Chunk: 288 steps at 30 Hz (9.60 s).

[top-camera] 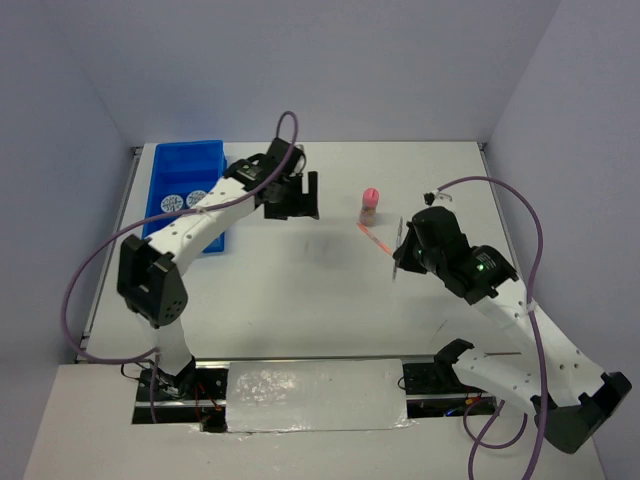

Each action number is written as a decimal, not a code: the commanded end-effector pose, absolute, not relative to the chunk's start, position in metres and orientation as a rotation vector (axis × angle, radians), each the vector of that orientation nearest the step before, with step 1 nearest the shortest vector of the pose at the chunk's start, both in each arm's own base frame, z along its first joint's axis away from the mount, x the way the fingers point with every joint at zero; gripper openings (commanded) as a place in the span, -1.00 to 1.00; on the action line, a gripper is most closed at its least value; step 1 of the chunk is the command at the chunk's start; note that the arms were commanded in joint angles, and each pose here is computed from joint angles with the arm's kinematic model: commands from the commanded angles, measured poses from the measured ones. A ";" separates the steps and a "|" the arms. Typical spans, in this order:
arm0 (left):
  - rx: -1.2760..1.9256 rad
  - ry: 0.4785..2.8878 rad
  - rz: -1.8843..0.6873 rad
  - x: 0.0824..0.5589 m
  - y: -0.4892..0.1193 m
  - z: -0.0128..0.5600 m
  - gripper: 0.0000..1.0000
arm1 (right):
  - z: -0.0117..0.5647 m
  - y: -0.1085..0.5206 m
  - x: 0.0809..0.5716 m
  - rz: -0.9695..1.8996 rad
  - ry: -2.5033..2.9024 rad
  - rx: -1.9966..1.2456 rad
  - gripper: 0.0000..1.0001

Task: Sort the stationery into containers
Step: Pick up the pen cap from the center of the board, then close the pen cap on the pen.

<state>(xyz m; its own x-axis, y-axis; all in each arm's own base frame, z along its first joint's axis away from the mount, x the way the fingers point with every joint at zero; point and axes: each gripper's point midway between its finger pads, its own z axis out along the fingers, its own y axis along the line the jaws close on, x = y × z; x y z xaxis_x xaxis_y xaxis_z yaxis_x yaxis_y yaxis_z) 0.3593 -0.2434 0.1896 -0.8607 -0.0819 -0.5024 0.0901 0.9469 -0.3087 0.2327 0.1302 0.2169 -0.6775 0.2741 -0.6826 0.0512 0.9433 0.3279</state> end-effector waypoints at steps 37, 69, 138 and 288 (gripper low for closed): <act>0.478 2.676 -0.193 0.374 -0.324 0.023 0.08 | 0.222 0.130 0.190 0.551 2.259 0.108 -1.00; 0.470 2.700 -0.239 0.368 -0.327 0.029 -1.00 | 0.231 0.137 0.191 0.621 2.214 0.116 -1.00; 0.141 1.521 -1.610 0.275 -0.273 0.439 -1.00 | 0.357 0.279 0.197 1.234 1.743 -0.386 -1.00; 0.229 1.562 -1.566 0.269 -0.283 0.415 -1.00 | 0.403 0.288 0.229 1.162 1.673 -0.395 -1.00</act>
<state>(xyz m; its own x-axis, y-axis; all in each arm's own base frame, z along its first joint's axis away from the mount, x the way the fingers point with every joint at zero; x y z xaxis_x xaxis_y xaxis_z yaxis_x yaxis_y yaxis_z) 0.2836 -0.2790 0.4088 -0.6161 -0.4856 -0.6202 0.6154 0.1947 -0.7638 0.2201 0.2907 0.3514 -0.5575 0.1907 -0.8080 -0.6523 0.5014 0.5684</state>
